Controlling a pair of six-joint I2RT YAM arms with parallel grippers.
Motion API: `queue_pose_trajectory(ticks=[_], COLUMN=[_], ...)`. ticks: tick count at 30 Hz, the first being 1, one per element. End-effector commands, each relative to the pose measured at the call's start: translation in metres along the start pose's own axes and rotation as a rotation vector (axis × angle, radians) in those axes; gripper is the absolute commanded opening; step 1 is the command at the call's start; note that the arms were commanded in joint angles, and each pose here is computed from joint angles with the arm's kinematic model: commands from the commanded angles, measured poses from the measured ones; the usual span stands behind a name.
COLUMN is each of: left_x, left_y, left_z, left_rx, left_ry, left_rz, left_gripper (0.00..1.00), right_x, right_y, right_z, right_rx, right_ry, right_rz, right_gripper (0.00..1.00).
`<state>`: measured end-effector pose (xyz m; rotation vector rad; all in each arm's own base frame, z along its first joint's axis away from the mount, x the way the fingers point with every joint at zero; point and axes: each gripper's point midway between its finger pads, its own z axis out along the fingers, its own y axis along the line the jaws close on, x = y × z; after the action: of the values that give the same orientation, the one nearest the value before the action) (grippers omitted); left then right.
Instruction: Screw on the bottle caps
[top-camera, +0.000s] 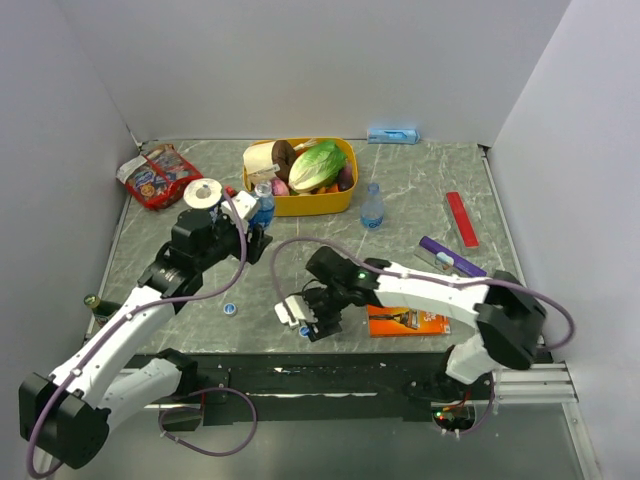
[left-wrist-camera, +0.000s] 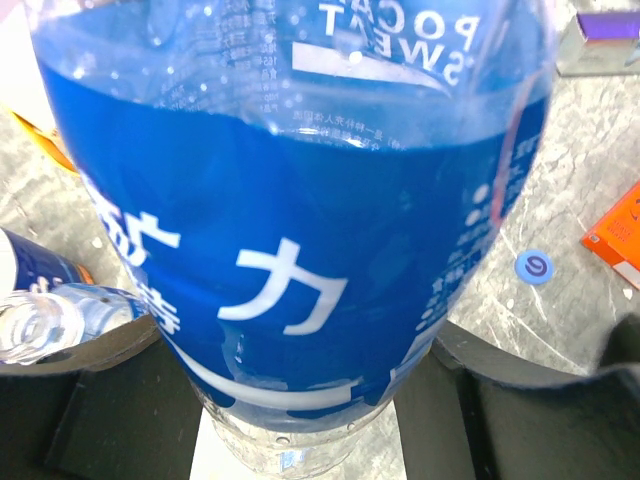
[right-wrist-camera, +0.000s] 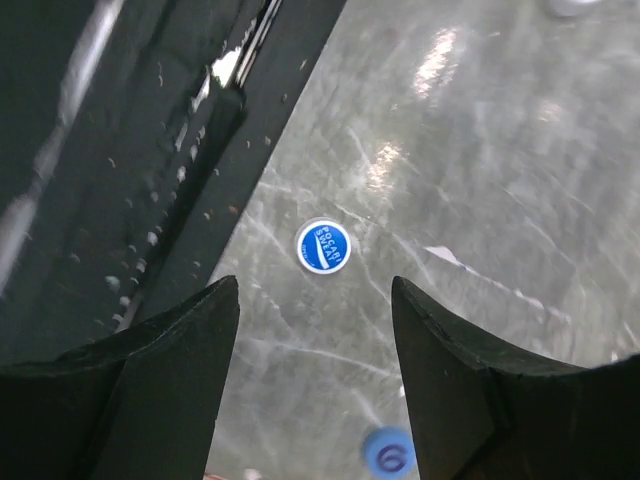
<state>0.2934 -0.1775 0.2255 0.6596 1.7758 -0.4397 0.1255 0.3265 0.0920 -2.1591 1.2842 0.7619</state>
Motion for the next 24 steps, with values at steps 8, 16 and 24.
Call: queue_pose_trajectory(ticks=[8,16,24], left_x=[-0.025,-0.023,-0.019], left_y=[0.006,0.004,0.002], left_z=[-0.022,-0.031,-0.03], left_rx=[-0.026,-0.025,-0.017], left_ry=[-0.097,-0.103,-0.104], left_rz=[-0.013,-0.025,-0.043], left_gripper=[0.01,0.01,0.01], right_x=[0.0,0.015,0.033], right_y=[0.001,-0.005,0.006], right_z=[0.043,0.057,0.051], right_rx=[-0.211,-0.241,-0.264], right_ry=[0.077,0.16,0.209], right_rz=[-0.331,-0.312,-0.288], right_gripper=[0.64,0.56,0.58])
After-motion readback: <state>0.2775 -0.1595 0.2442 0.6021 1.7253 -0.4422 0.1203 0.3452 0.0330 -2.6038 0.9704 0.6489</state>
